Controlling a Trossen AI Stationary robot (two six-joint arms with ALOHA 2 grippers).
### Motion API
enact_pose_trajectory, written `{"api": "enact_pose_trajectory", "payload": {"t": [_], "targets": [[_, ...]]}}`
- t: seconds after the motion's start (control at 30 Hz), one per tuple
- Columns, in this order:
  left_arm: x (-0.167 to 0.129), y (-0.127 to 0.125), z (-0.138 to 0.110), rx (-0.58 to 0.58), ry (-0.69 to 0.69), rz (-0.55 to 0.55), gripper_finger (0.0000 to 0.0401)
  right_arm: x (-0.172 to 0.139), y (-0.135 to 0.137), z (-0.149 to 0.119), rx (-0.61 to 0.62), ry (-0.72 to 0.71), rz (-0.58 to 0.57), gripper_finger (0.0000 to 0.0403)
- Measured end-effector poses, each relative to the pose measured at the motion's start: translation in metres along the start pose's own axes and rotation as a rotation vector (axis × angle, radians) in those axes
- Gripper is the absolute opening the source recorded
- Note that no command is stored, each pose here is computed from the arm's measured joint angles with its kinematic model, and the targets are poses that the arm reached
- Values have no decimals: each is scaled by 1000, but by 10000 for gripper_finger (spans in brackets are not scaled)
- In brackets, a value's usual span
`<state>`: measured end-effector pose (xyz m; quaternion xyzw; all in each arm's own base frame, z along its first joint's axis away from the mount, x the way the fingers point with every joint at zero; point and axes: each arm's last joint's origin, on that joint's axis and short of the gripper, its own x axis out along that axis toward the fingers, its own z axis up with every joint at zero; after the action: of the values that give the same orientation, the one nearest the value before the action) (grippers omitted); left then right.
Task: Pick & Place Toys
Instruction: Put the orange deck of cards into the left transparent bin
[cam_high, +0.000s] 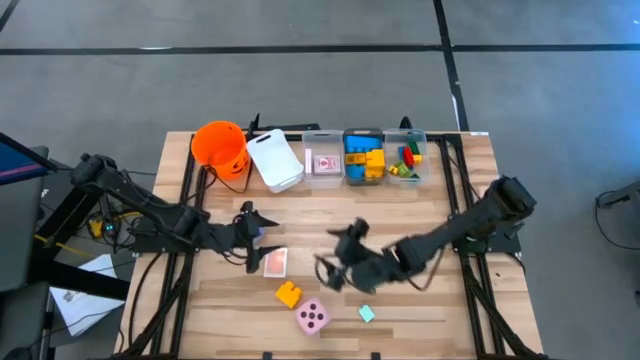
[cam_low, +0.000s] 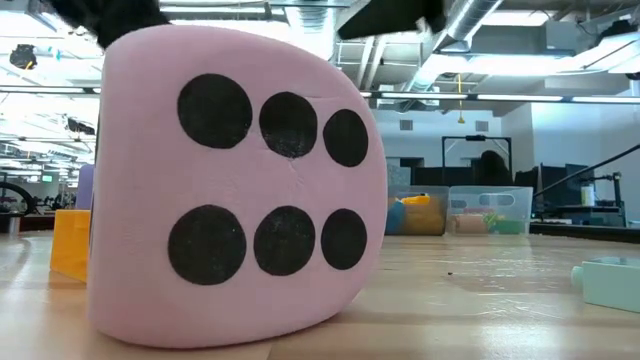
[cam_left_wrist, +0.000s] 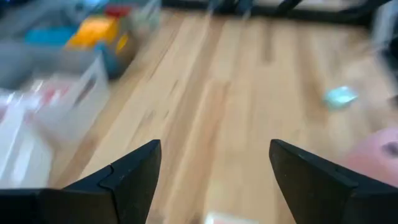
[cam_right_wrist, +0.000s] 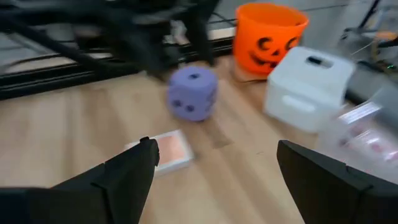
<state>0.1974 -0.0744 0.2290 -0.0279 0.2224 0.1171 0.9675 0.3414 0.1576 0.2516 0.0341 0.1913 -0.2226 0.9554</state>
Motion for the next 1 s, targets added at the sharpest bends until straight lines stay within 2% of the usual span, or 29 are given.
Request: {"api": "enact_pose_trajectory", "payload": {"t": [0.17,0.33,0.47,0.7,0.83,1.0], "targets": [[14,-4,-22,-17,218,36,290,-26,18,-15,25,28,56,326],[28,-14,-42,-125,427,-66,254,-36,20,-24,45,45,19,326],[33,-17,-54,-212,559,-95,186,-36,16,-29,39,11,-56,327],[26,-10,-68,-280,737,7,21,-34,12,-38,53,21,-73,327],[27,-8,-73,-349,802,52,9,-32,10,-41,60,20,-73,327],[39,-11,-80,-355,804,82,1,-26,7,-44,84,12,-79,327]]}}
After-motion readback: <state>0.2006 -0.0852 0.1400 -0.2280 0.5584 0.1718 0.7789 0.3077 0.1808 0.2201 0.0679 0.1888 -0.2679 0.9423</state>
